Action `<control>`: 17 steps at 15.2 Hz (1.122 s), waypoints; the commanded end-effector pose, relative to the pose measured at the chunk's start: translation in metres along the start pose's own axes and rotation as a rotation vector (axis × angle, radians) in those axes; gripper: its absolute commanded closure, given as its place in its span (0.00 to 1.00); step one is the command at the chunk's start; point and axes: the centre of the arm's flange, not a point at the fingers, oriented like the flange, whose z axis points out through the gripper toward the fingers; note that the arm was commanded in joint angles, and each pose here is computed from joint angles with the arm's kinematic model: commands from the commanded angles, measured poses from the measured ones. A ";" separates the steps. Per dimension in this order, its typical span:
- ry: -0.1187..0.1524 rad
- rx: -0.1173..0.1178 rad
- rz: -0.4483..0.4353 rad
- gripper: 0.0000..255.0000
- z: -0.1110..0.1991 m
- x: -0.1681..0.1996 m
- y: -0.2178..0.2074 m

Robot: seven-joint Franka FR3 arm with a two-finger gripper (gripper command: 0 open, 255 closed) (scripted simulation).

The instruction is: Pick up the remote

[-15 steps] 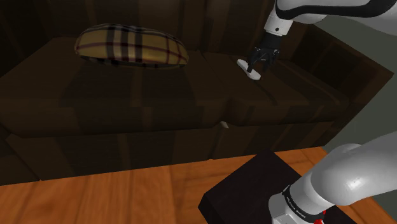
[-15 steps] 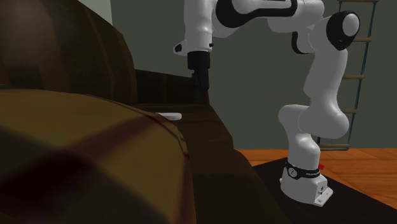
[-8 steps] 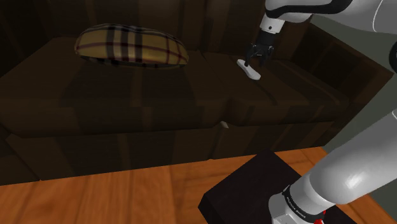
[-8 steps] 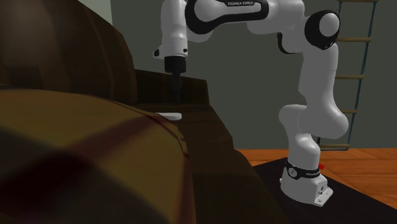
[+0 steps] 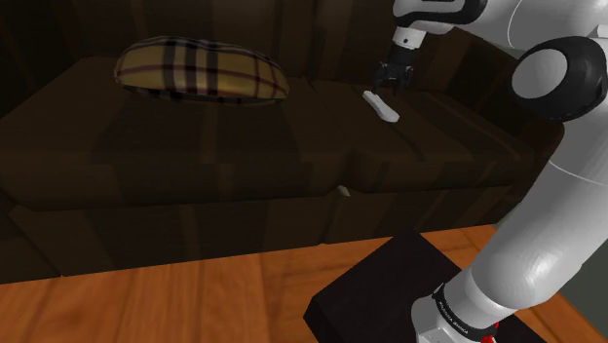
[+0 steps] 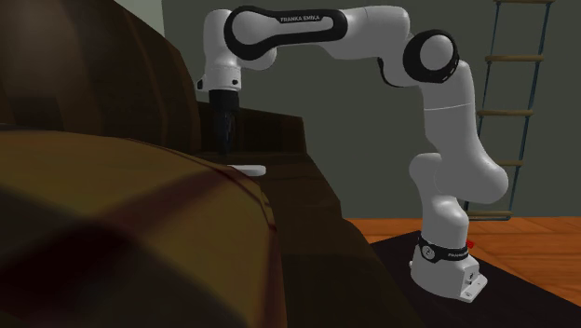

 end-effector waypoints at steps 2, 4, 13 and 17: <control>0.002 -0.001 0.004 0.00 0.011 0.006 0.003; 0.002 -0.001 0.004 0.00 0.021 0.006 0.004; 0.002 -0.001 0.004 1.00 0.040 0.007 0.004; 0.002 -0.001 0.004 1.00 0.040 0.007 0.004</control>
